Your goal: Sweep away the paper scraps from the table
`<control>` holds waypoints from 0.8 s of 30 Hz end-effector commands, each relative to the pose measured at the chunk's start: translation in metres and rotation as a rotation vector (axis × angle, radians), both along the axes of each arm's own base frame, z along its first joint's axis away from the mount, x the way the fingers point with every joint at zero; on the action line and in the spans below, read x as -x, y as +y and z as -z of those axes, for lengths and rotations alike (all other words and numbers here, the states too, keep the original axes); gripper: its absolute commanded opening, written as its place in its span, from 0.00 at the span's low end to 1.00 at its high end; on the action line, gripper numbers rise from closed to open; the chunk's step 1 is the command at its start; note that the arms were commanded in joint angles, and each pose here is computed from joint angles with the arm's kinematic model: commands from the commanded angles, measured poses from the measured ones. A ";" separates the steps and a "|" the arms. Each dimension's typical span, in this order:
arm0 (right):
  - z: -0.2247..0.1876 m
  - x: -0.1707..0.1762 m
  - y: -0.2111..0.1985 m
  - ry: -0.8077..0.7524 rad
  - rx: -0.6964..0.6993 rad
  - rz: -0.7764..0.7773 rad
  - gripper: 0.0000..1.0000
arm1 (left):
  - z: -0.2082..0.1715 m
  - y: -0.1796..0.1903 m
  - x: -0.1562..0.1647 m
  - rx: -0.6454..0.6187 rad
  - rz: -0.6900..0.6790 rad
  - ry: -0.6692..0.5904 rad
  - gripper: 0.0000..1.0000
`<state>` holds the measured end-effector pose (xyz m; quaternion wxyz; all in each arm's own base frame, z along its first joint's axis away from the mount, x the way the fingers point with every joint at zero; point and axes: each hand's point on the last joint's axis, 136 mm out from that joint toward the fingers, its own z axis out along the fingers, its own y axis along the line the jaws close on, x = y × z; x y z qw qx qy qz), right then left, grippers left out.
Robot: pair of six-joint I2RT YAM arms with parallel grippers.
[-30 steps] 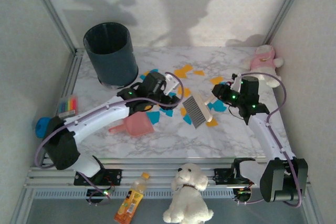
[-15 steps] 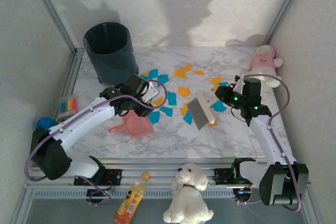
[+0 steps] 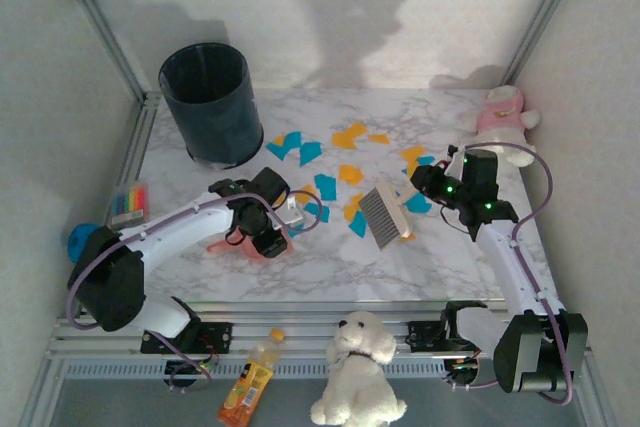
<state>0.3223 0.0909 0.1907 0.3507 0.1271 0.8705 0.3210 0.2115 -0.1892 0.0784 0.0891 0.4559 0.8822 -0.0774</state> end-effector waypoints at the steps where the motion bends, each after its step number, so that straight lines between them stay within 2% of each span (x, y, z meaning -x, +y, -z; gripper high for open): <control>1: -0.007 0.000 -0.003 -0.024 0.005 0.004 0.04 | 0.009 -0.003 0.010 -0.009 0.059 0.000 0.46; 4: -0.006 0.000 -0.003 -0.020 0.003 0.005 0.04 | 0.016 -0.002 0.012 -0.018 0.079 -0.015 0.43; 14: -0.005 0.000 -0.002 -0.014 -0.001 0.002 0.04 | 0.030 0.001 0.009 -0.048 0.094 -0.046 0.45; 24: -0.005 0.001 -0.001 -0.010 -0.002 -0.002 0.04 | 0.050 0.008 0.010 -0.102 0.100 -0.032 0.42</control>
